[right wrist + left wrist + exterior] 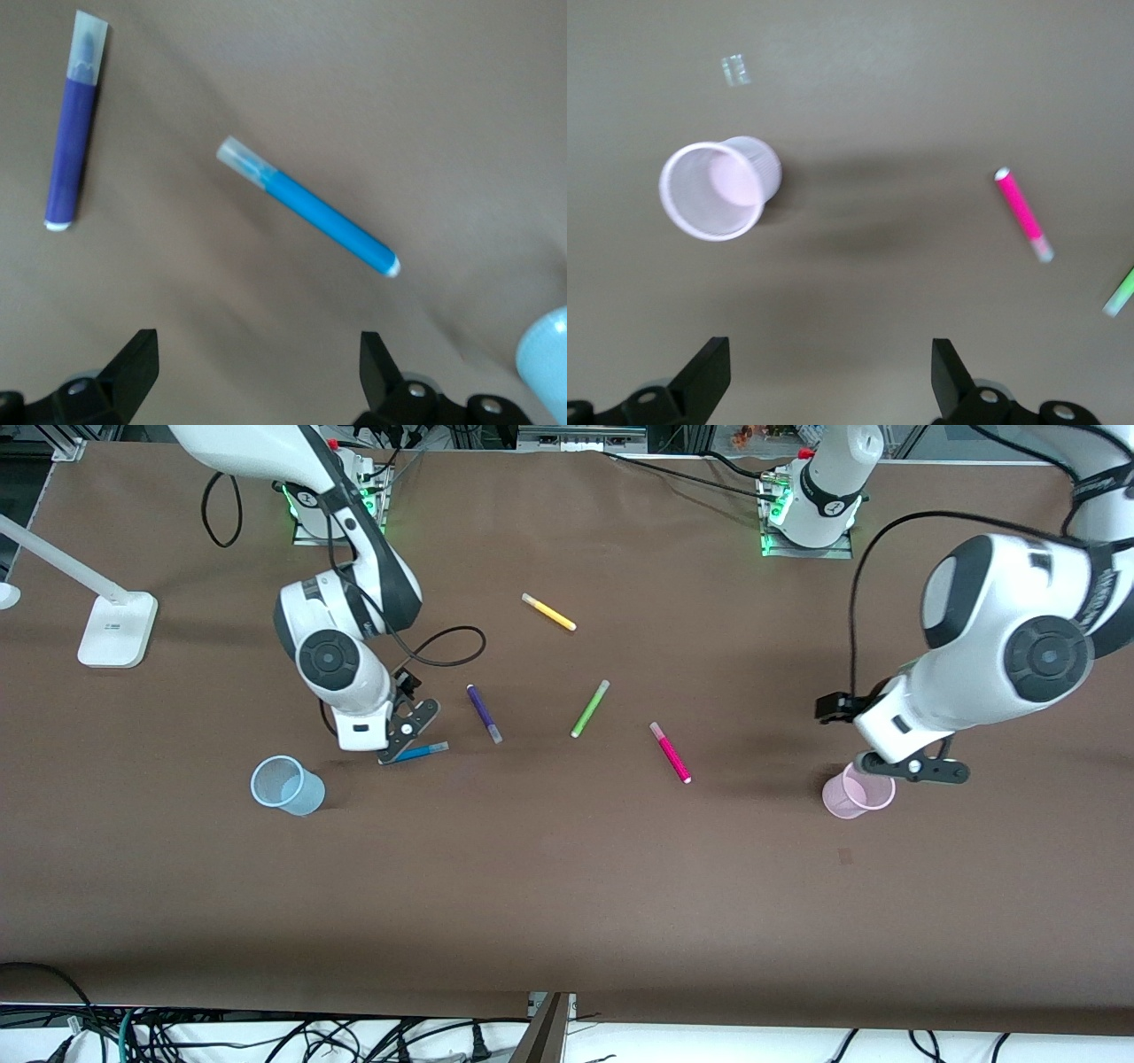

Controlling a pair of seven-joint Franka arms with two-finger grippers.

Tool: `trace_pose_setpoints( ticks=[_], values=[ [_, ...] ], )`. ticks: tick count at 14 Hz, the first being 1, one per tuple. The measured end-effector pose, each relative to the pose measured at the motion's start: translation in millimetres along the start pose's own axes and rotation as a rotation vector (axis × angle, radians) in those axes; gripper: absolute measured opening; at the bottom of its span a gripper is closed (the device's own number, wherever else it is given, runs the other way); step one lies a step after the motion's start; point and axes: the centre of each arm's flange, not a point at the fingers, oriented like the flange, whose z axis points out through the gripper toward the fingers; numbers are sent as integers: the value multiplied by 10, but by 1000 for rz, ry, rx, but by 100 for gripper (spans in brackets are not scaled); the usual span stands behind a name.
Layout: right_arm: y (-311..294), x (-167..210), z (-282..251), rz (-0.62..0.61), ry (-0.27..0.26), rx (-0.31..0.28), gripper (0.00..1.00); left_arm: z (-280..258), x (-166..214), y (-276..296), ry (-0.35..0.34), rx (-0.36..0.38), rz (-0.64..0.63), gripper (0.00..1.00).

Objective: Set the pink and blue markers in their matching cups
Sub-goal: 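Grasp the blue marker with the right gripper while the left reaches pink marker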

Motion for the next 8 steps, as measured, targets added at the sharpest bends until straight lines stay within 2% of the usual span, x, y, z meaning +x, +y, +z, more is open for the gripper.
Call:
trace_pose_setpoints(
  ticks=[4, 6, 8],
  values=[
    [-64, 161, 315, -24, 38, -22, 100, 395, 108, 715, 23, 4, -179, 100],
    [-61, 216, 448, -43, 61, -34, 100, 606, 77, 1083, 8, 9, -262, 100],
    [-102, 279, 516, -70, 83, -46, 100, 834, 41, 1388, -31, -19, -328, 100]
  ],
)
